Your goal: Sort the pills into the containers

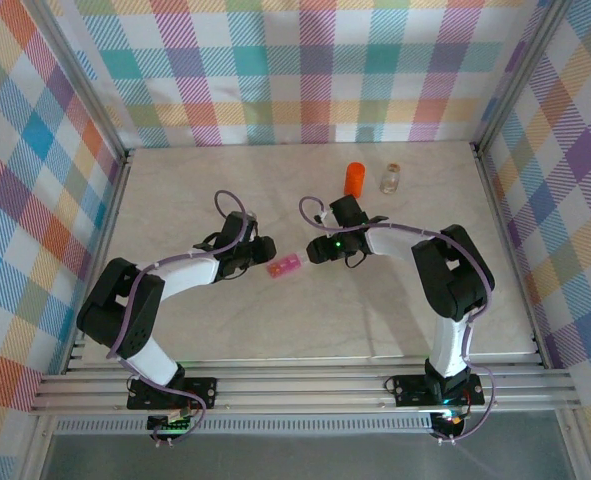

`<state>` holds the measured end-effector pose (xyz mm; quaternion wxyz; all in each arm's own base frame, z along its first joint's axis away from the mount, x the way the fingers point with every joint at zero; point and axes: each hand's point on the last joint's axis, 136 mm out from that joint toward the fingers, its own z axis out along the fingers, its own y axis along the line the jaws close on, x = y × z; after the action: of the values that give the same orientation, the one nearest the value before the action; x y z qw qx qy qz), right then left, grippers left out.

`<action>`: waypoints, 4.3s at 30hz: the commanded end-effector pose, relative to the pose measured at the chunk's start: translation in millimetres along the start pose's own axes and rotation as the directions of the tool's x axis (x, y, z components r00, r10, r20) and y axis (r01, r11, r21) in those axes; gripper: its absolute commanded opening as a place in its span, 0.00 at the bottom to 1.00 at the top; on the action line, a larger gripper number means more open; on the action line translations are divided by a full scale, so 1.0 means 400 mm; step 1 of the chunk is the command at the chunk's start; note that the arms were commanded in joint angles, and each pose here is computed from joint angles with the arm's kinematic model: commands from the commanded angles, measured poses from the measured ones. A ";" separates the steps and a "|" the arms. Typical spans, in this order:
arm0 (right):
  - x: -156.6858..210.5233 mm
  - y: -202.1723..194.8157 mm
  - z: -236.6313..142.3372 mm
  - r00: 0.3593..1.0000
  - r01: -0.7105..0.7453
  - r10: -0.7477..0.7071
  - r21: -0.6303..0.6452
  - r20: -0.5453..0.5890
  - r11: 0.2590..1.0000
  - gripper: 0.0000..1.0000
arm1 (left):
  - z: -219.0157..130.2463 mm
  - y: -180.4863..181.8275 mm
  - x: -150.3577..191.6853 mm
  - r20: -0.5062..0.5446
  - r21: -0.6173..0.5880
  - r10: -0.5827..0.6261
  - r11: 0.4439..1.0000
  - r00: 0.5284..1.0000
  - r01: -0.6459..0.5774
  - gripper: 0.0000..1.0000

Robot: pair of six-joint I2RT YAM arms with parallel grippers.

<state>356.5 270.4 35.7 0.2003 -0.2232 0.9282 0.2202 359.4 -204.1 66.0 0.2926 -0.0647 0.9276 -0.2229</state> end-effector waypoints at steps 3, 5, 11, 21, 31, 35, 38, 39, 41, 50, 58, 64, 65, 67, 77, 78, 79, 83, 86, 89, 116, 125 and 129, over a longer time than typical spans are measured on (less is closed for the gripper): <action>-0.001 0.010 0.010 1.000 -0.001 0.001 -0.015 -0.020 1.000 0.58 | -0.038 -0.109 0.008 0.006 0.160 0.086 0.983 0.996 -0.086 0.39; -0.003 0.008 0.011 1.000 -0.005 0.005 -0.009 -0.021 1.000 0.58 | -0.046 -0.130 0.009 0.012 0.177 0.111 0.978 0.994 -0.111 0.38; -0.004 0.003 0.017 1.000 -0.017 0.017 -0.001 -0.026 1.000 0.58 | -0.047 -0.147 0.028 -0.008 0.195 0.135 0.972 0.991 -0.131 0.36; 0.013 -0.004 0.025 0.999 -0.034 0.034 0.006 -0.041 0.999 0.59 | -0.029 -0.092 0.072 -0.079 0.112 0.120 0.988 0.990 -0.110 0.30; 0.020 -0.005 0.026 0.998 -0.037 0.037 0.006 -0.045 0.999 0.59 | 0.004 -0.020 0.119 -0.116 0.017 0.088 0.996 0.989 -0.086 0.24; 0.025 -0.005 0.027 0.998 -0.041 0.041 0.003 -0.049 0.999 0.59 | 0.022 -0.003 0.137 -0.139 -0.003 0.072 0.997 0.988 -0.073 0.22; 0.031 -0.006 0.029 0.998 -0.041 0.041 0.004 -0.054 0.999 0.59 | 0.032 0.002 0.153 -0.159 -0.003 0.062 0.998 0.985 -0.063 0.21; 0.033 -0.007 0.028 0.998 -0.042 0.043 0.006 -0.054 0.999 0.59 | 0.034 0.004 0.156 -0.162 -0.009 0.061 0.998 0.985 -0.063 0.20; 0.036 -0.007 0.028 0.998 -0.041 0.041 0.006 -0.056 0.999 0.59 | 0.032 0.015 0.159 -0.164 -0.033 0.068 0.997 0.984 -0.075 0.19; 0.036 -0.005 0.026 0.998 -0.040 0.040 0.004 -0.056 0.999 0.59 | -0.042 0.009 0.082 -0.067 -0.092 0.111 0.989 0.992 -0.117 0.22; 0.038 -0.004 0.026 0.997 -0.043 0.043 -0.001 -0.058 0.999 0.60 | -0.065 0.011 0.056 -0.044 -0.123 0.126 0.984 0.991 -0.131 0.29; 0.043 -0.003 0.027 0.997 -0.044 0.043 -0.004 -0.064 0.999 0.60 | -0.026 0.020 0.079 -0.082 -0.125 0.115 0.984 0.990 -0.125 0.29; 0.045 -0.003 0.027 0.997 -0.044 0.044 -0.004 -0.066 0.999 0.60 | -0.021 0.021 0.084 -0.087 -0.122 0.110 0.985 0.990 -0.120 0.29; 0.048 -0.004 0.027 0.997 -0.044 0.043 -0.004 -0.070 0.999 0.60 | -0.015 0.013 0.086 -0.087 -0.104 0.102 0.988 0.991 -0.111 0.29; 0.048 0.000 0.034 0.996 -0.048 0.047 -0.015 -0.074 0.999 0.60 | -0.011 0.016 0.088 -0.096 -0.109 0.108 0.987 0.990 -0.118 0.30; 0.049 0.001 0.034 0.996 -0.048 0.047 -0.017 -0.074 0.999 0.60 | -0.010 0.017 0.089 -0.097 -0.112 0.110 0.986 0.989 -0.120 0.30; 0.049 0.002 0.035 0.996 -0.048 0.047 -0.018 -0.076 0.999 0.60 | -0.010 0.016 0.087 -0.097 -0.112 0.113 0.986 0.989 -0.123 0.30; 0.054 -0.001 0.039 0.995 -0.050 0.049 -0.018 -0.083 0.999 0.60 | -0.011 0.001 0.085 -0.105 -0.089 0.121 0.987 0.987 -0.130 0.33; 0.055 0.000 0.040 0.995 -0.047 0.045 -0.019 -0.085 0.999 0.60 | -0.016 -0.011 0.077 -0.101 -0.074 0.122 0.989 0.987 -0.130 0.35; 0.058 -0.002 0.041 0.995 -0.047 0.045 -0.017 -0.088 0.999 0.60 | -0.019 -0.014 0.074 -0.103 -0.074 0.128 0.988 0.986 -0.136 0.35; -0.026 0.049 -0.013 0.995 -0.090 0.087 -0.075 -0.047 0.993 0.65 | -0.024 0.011 0.082 -0.124 -0.121 0.152 0.979 0.981 -0.167 0.37; -0.026 0.052 0.005 0.993 -0.105 0.099 -0.087 -0.068 0.991 0.65 | -0.070 -0.005 0.066 -0.104 -0.103 0.168 0.979 0.980 -0.179 0.37; -0.022 0.046 0.018 0.991 -0.115 0.108 -0.085 -0.078 0.990 0.65 | -0.066 -0.004 0.075 -0.114 -0.095 0.166 0.980 0.979 -0.177 0.37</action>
<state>359.7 286.6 44.4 0.1618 -0.1898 0.9338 0.2566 320.8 -201.9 63.3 0.2572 0.0037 0.9549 -0.1481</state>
